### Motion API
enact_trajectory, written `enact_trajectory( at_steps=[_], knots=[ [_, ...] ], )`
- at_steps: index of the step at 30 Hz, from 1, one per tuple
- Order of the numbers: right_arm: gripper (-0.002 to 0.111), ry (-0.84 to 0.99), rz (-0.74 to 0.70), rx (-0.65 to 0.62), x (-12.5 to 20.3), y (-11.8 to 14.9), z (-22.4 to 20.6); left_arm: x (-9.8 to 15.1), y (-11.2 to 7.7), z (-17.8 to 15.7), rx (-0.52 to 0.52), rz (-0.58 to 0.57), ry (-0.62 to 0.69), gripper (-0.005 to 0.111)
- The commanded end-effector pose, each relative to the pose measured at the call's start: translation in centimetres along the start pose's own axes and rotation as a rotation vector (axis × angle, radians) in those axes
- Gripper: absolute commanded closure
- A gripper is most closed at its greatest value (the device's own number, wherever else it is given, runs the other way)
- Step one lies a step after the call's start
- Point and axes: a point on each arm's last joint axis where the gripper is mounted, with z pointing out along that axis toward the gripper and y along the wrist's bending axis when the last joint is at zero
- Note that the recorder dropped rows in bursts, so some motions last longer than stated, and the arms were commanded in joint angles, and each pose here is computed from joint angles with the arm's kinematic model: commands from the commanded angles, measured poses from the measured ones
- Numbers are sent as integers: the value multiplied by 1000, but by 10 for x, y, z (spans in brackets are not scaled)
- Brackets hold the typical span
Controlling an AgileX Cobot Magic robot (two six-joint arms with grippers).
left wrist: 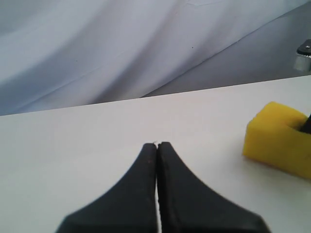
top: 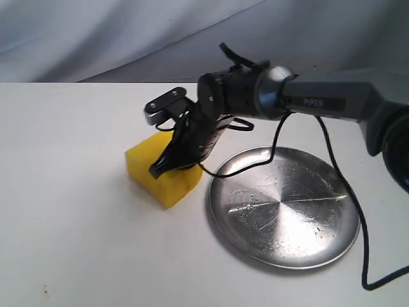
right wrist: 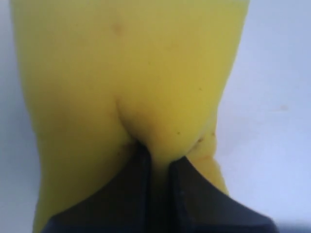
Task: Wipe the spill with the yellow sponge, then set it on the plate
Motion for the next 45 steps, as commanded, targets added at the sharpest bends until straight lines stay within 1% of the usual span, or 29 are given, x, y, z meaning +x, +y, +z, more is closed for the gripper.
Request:
enact_trajectory(
  at_steps=[1,3,4,6,9,15,18,21,23,26,29,30,34,36,37,39,40,42,44,45],
  knots=[
    [108,77,-156,-113,5,69,9,-2,0,0,-3,-7,-13,107],
    [108,76,-233,-105,5,86,9,-2,0,0,-3,-7,-13,107],
    [108,68,-248,-94,4,88,9,-2,0,0,-3,-7,-13,107],
    [108,48,-225,-53,2,81,10,-2,0,0,-3,-7,-13,107],
    [108,51,-160,18,2,53,12,-2,0,0,-3,-7,-13,107],
    [108,77,4,194,14,-27,16,-2,0,0,-3,-7,-13,107],
    [108,78,76,250,19,-52,13,-2,0,0,-3,-7,-13,107],
    [108,79,70,260,16,-57,11,-2,0,0,-3,-7,-13,107],
    [108,92,38,247,12,-51,12,-2,0,0,-3,-7,-13,107],
    [108,140,-60,223,4,-28,19,-2,0,0,-3,-7,-13,107],
    [108,208,-224,179,-2,13,26,-2,0,0,-3,-7,-13,107],
    [108,227,-270,157,-3,31,28,-2,0,0,-3,-7,-13,107],
    [108,249,-385,59,-2,94,25,-2,0,0,-3,-7,-13,107],
    [108,262,-446,19,1,117,22,-2,0,0,-3,-7,-13,107],
    [108,259,-462,11,1,123,21,-2,0,0,-3,-7,-13,107],
    [108,257,-481,14,1,128,21,-2,0,0,-3,-7,-13,107],
    [108,258,-477,23,1,126,21,-2,0,0,-3,-7,-13,107],
    [108,240,-427,77,-3,107,21,-2,0,0,-3,-7,-13,107],
    [108,220,-370,144,-7,79,21,-2,0,0,-3,-7,-13,107],
    [108,196,-314,192,-10,57,21,-2,0,0,-3,-7,-13,107]
  ],
)
